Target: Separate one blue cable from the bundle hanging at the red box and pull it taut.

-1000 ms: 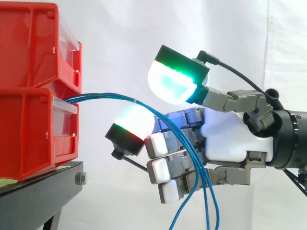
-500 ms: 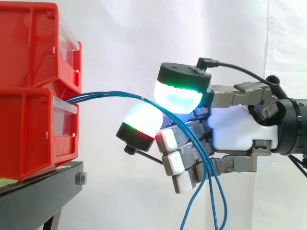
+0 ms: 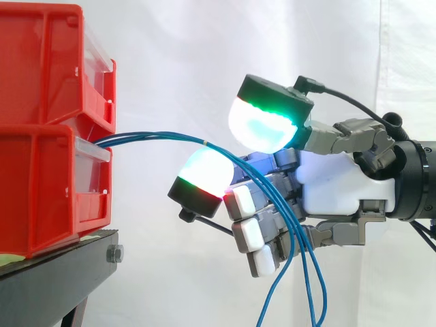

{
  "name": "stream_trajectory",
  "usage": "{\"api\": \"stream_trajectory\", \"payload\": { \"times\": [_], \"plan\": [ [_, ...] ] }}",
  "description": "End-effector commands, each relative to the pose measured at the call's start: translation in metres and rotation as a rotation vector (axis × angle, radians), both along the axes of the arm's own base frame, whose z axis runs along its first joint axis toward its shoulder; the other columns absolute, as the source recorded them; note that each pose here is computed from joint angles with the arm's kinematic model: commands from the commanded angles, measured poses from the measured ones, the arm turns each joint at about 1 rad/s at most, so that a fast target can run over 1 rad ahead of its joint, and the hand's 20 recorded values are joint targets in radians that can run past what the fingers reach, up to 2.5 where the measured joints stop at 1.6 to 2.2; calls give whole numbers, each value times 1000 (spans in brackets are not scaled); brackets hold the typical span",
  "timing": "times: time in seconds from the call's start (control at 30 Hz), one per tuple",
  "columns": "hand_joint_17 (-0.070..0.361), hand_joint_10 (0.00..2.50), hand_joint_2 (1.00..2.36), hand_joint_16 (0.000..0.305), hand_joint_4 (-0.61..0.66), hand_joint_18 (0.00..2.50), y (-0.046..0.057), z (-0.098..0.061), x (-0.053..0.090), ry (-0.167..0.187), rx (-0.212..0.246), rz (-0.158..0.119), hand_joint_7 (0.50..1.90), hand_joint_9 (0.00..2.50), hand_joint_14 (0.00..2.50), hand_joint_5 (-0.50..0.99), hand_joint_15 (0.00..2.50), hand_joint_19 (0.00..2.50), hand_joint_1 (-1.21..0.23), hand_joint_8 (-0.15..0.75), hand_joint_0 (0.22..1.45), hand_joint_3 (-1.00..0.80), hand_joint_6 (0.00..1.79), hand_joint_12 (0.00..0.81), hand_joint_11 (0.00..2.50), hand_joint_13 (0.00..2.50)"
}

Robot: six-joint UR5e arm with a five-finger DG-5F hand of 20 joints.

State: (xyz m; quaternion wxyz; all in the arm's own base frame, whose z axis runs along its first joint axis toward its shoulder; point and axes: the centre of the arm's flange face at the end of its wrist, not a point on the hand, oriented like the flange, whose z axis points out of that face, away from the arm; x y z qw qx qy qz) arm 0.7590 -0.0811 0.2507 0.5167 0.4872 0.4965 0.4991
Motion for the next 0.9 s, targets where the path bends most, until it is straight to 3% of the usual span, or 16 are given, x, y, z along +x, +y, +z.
{"api": "stream_trajectory", "payload": {
  "times": [0.0, 0.13, 0.3, 0.37, 0.67, 0.87],
  "plan": [
    [97, 14, 1000, 43, 198, 926, 0, 0, 0, 0, 4, -3, 944, 955, 18, -203, 528, 592, -696, 336, 587, -496, 830, 366, 669, 1056],
    [96, 16, 1000, 43, 187, 948, 0, 0, 0, 0, 7, -3, 964, 988, 17, -195, 526, 589, -747, 339, 592, -500, 832, 361, 685, 1074],
    [95, 15, 1015, 42, 107, 967, 4, 0, 1, -3, 13, 2, 1079, 1002, 20, -204, 556, 598, -817, 334, 657, -252, 857, 364, 765, 1097],
    [97, 17, 1018, 43, 128, 984, 6, 0, 1, -5, 16, 4, 1042, 966, 20, -216, 573, 590, -843, 328, 688, -196, 888, 362, 802, 1094],
    [97, 17, 1010, 43, 173, 1005, 6, 0, 1, -5, 24, 9, 969, 974, 21, -219, 578, 571, -887, 327, 730, -360, 899, 360, 846, 1098],
    [94, 17, 1000, 42, 167, 1011, 7, 0, 1, -3, 24, 7, 1005, 1030, 19, -209, 573, 572, -887, 334, 731, -500, 903, 357, 874, 1110]
  ]
}}
